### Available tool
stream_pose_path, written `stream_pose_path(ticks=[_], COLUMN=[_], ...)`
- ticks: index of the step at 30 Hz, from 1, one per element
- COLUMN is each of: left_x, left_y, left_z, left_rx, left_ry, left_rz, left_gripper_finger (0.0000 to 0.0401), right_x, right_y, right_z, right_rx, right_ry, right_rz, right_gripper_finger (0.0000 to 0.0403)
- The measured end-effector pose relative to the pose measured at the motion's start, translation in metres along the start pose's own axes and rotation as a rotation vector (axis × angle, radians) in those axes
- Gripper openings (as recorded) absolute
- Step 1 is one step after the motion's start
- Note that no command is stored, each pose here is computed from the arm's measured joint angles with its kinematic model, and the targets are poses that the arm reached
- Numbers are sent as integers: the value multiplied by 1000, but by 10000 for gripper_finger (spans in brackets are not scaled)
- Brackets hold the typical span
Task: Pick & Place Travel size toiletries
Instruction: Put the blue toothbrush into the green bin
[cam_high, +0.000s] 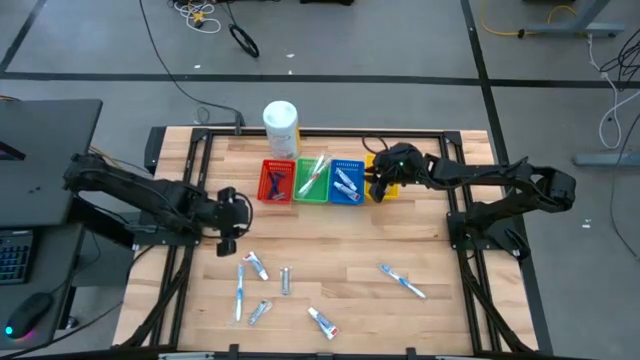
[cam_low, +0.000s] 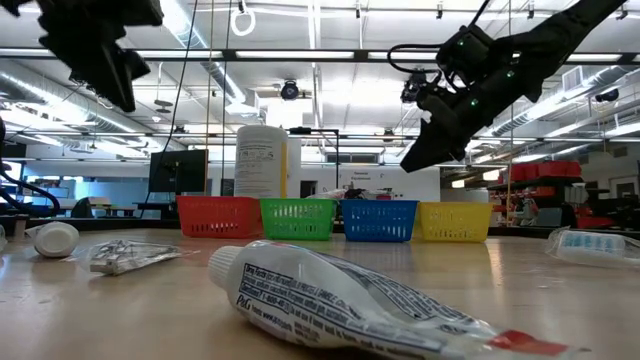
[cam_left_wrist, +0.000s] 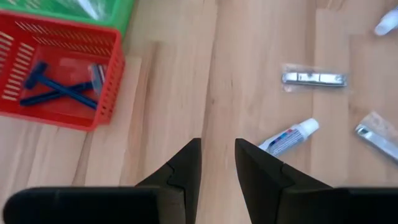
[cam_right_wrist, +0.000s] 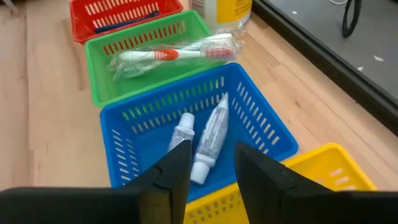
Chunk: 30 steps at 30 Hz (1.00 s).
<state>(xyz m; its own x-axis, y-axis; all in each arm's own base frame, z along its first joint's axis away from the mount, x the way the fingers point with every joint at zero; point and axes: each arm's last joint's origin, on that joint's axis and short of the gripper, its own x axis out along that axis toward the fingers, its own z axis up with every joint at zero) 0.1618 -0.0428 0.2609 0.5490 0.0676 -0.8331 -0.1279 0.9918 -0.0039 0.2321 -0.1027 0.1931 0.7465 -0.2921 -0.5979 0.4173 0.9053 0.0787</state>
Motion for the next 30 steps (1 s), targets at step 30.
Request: stream_pose_path(ticks=[30], left_x=[34], left_y=[-8], left_z=[-5], left_rx=[59], left_ry=[-187], left_rz=[-92], left_gripper_finger=[105], right_x=[0], right_y=[19], right_z=[-5], right_rx=[-136], right_ry=[36], right_rz=[99], right_gripper_finger=[131])
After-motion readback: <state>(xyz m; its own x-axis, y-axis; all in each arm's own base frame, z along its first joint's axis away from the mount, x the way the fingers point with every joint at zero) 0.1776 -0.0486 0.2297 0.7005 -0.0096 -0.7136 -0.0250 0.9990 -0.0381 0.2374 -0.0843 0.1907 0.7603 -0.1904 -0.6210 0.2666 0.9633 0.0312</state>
